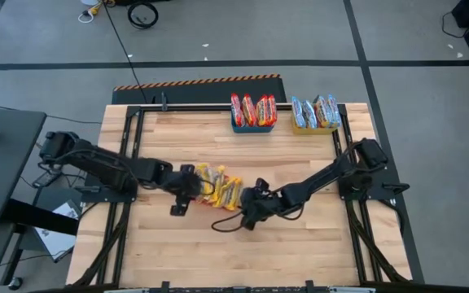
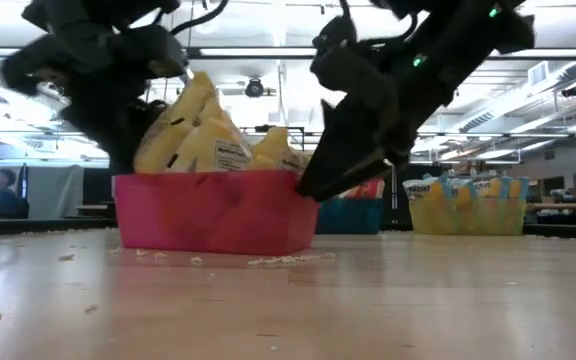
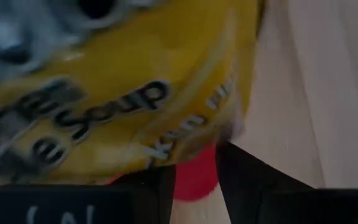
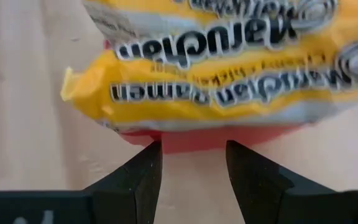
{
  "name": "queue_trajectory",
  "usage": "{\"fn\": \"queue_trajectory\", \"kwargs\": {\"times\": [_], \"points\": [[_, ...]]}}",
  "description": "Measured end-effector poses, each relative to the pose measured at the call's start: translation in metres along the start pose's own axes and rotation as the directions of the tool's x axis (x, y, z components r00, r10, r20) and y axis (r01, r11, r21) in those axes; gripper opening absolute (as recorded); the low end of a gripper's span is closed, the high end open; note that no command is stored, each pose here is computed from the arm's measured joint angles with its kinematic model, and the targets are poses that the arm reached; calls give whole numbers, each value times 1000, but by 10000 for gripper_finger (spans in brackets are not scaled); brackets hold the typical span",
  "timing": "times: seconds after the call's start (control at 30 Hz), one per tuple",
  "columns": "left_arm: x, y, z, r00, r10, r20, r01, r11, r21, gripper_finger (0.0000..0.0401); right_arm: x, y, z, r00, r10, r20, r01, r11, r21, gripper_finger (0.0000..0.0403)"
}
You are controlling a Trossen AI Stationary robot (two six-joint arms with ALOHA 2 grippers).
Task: Sort Maruchan noodles
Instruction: Move the red bin to the top left of the table
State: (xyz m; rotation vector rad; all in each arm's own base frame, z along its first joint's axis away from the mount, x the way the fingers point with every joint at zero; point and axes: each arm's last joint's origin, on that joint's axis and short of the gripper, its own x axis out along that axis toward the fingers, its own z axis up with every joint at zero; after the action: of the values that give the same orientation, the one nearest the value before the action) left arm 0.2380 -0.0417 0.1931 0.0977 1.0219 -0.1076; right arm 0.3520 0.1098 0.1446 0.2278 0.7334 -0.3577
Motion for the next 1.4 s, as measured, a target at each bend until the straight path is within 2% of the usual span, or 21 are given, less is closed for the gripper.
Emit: {"fn": "queue_trajectory", "kwargs": {"times": [0.13, 0.2, 0.3, 0.4, 0.6, 0.83, 0.97, 1.03, 1.13, 1.23, 1.4], "points": [[-8, -5, -4, 993, 31, -118, -29, 999, 17, 116, 0, -6, 1, 999, -24, -22, 22, 997, -76, 183], [-17, -4, -5, 975, 90, -205, -84, 996, 41, 116, -3, -7, 2, 999, -24, -41, 19, 994, -103, 183], [-29, 0, -2, 945, 189, -267, -175, 982, 78, 116, -3, -7, 2, 999, -13, -50, 6, 991, -134, 183], [-33, 2, 6, 952, 202, -230, -187, 979, 84, 116, -2, -6, 2, 999, 12, -48, -19, 990, -140, 183], [-27, -2, 16, 992, 97, -82, -94, 995, 46, 116, -2, -4, 3, 999, 27, -30, -32, 985, -172, 183], [0, 12, 0, 989, 148, 27, -150, 984, 93, 116, -2, -2, 4, 999, 42, -24, -47, 964, -263, 183], [5, 15, 0, 985, 147, 94, -157, 981, 113, 116, -1, -4, 4, 999, 34, -22, -39, 954, -298, 183], [2, 14, 3, 989, 130, 76, -138, 983, 120, 116, -1, -5, 4, 999, 28, -29, -36, 946, -321, 183], [-13, 13, 5, 994, 106, -23, -102, 986, 135, 116, -1, -8, 1, 998, -3, -60, -20, 927, -374, 183], [-26, 16, 9, 980, 169, -104, -149, 974, 170, 116, -2, -13, -7, 990, -56, -132, -4, 908, -419, 183], [-27, 35, 9, 969, 231, -90, -210, 957, 201, 116, -2, -16, -9, 984, -79, -159, 3, 904, -428, 183]]}}
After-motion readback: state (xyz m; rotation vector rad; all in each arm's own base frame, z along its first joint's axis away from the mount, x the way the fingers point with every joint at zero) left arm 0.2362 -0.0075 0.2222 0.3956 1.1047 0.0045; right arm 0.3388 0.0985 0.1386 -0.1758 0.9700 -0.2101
